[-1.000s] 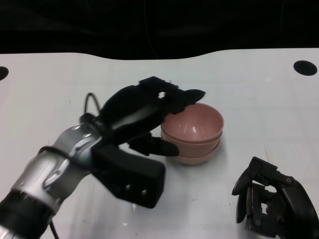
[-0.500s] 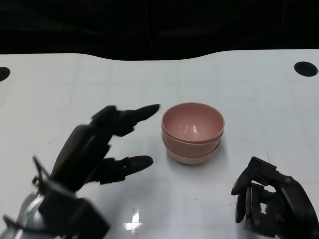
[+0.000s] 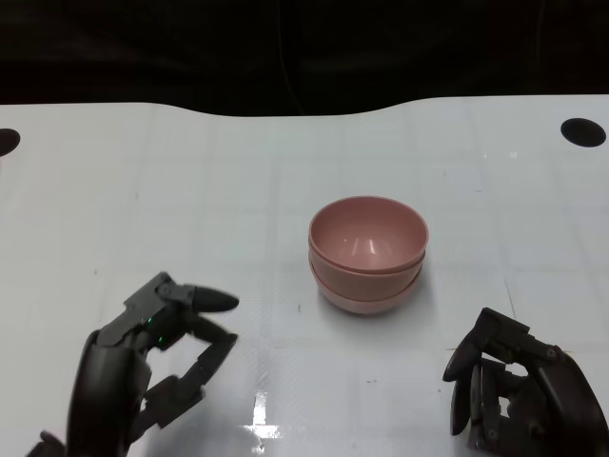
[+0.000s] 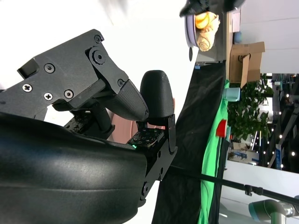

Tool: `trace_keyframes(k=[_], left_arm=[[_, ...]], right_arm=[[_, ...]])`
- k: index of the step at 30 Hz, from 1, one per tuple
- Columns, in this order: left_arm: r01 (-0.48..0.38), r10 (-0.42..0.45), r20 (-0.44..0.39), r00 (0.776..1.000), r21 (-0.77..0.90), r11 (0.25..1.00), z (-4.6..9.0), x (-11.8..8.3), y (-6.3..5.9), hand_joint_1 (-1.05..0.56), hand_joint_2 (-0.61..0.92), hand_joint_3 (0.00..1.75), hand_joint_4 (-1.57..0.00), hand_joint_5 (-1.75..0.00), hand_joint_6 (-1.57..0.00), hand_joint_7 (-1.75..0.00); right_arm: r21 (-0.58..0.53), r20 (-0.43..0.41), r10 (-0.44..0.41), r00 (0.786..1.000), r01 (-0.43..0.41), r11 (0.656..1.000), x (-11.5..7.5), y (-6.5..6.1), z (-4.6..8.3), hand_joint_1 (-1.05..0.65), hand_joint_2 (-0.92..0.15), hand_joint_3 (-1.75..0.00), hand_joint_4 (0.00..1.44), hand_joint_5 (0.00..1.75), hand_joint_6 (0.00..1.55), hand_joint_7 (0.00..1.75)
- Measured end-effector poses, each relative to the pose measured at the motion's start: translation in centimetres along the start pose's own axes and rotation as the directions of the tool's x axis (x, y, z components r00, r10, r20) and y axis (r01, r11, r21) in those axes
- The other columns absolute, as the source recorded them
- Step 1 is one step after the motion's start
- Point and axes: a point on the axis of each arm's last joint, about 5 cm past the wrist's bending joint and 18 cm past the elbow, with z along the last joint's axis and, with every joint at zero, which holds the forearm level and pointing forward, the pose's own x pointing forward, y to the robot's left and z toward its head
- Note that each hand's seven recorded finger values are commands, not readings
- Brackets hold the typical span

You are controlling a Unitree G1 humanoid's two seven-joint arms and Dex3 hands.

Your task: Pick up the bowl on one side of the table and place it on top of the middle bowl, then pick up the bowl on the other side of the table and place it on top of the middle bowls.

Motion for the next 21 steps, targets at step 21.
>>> trace_keyframes(k=[21], left_arm=[[0.050,-0.079,-0.145,0.986,-0.198,0.979,-1.2,-0.2,0.9,-0.19,0.56,1.04,-0.83,-1.69,-0.79,-1.46]], right_arm=[[0.015,0.001,0.008,1.000,-0.008,1.000,0.5,-0.7,0.0,-0.10,-0.38,-1.44,0.85,1.72,0.83,1.45]])
